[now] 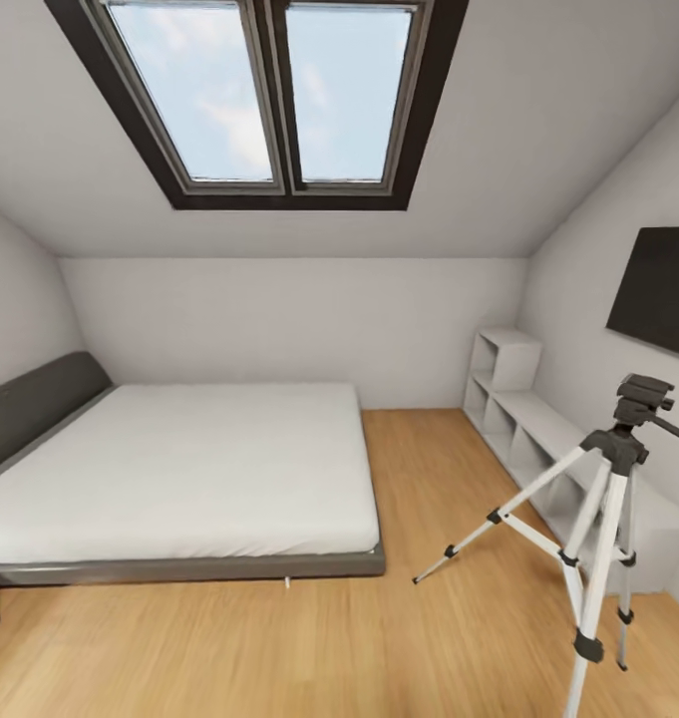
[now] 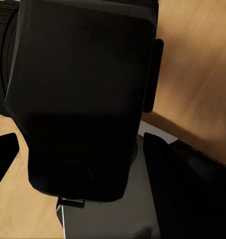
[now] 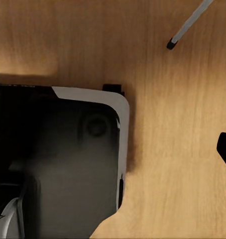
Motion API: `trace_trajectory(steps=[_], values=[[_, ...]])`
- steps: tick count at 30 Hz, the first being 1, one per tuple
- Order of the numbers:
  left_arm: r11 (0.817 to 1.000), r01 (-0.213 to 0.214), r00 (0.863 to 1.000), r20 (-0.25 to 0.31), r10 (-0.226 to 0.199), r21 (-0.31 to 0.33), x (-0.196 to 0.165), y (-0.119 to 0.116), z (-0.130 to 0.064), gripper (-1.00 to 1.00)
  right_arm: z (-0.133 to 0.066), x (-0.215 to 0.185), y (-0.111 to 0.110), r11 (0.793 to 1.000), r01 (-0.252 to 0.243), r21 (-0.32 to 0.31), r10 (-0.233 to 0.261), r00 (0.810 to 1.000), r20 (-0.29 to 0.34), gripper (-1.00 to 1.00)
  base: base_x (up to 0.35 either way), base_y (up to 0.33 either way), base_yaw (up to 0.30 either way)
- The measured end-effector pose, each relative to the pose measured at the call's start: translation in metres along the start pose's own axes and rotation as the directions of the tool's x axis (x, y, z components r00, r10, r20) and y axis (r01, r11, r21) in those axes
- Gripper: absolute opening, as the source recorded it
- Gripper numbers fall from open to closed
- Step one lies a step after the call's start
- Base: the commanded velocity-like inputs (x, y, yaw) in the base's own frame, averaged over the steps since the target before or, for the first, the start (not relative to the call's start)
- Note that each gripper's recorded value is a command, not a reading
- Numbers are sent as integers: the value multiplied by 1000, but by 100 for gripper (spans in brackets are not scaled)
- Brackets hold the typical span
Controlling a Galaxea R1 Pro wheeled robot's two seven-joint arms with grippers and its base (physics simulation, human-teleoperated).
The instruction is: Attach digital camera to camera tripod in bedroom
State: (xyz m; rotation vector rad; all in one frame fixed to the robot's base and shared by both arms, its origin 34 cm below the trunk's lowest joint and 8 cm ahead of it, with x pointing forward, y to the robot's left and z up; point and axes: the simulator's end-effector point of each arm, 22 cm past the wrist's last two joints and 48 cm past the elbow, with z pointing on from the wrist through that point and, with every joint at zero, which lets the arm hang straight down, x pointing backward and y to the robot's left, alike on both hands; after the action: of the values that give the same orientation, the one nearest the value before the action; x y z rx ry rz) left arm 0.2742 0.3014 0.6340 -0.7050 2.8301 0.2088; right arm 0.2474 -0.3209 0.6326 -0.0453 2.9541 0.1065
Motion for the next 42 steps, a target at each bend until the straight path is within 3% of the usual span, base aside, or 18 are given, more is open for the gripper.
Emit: trace_trajectory(steps=[20,42], values=[[1000,0,1000,1,0,0,0,0,0,-100,0,1,0,1000,-1,0,1,1000,-4,100,277,239,-250],[1000,-1,1000,1,1,3,0,-2,0,-100,0,1,-1,1000,-2,1,2,1000,-5,100,23,21,-274]])
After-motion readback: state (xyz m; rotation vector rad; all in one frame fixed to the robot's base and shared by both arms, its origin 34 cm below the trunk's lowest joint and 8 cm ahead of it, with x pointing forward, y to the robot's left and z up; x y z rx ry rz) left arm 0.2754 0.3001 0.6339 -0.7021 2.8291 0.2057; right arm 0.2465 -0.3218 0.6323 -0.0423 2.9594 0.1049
